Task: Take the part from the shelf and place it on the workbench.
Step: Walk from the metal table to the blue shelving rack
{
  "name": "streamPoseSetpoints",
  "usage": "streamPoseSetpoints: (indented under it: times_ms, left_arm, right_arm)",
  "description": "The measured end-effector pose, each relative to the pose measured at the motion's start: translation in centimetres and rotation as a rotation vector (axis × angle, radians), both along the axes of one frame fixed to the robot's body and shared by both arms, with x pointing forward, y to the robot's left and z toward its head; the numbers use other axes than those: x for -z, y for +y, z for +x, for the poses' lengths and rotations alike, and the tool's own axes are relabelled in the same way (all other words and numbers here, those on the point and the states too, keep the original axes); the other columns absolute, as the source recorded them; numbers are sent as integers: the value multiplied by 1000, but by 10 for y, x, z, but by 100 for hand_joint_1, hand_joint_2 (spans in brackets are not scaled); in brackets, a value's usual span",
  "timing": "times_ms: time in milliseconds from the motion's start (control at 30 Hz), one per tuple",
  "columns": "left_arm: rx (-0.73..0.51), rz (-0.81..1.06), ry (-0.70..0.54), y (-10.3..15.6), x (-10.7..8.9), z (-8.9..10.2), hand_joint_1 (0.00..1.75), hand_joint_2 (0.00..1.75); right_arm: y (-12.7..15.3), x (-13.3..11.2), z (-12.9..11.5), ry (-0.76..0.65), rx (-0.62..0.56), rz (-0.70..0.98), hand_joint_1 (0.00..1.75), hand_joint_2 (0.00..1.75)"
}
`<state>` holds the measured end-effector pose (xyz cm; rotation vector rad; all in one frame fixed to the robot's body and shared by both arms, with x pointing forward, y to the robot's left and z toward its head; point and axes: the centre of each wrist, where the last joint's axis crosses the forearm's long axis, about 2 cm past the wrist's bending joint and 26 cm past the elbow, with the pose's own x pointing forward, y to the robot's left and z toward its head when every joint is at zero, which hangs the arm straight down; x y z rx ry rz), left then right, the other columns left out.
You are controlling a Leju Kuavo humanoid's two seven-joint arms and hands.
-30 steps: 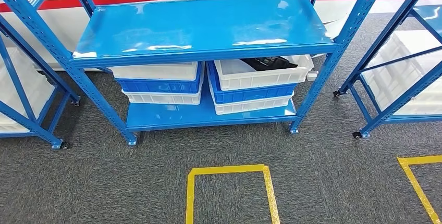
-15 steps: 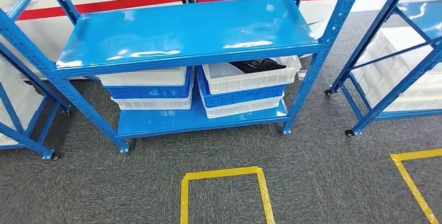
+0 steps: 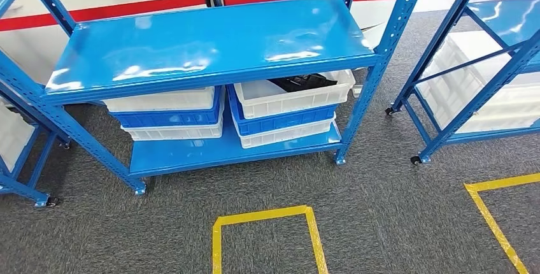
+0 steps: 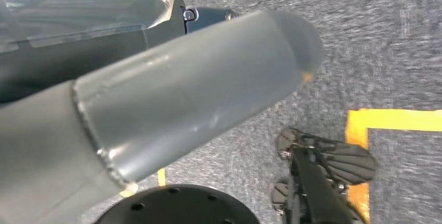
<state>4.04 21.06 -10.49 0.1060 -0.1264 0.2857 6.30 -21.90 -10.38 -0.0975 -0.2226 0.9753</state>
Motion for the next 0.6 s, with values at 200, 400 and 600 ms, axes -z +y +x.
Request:
streamPoseSetpoints:
  times_ms: [200,400,600]
  left_arm:
    - [-3,-9,-8,-1,0,-1,0,0]
    - [1,-15,-20,-1,0,-1,0,0]
    - [1,-17,-27,-2,0,0,0,0]
  right_arm:
    - [-2,0,-1,1,-1,-4,0,0]
    - [-3,1,-1,-1,1,0,0,0]
    - [-4,1,-1,-5,1,5,0,0]
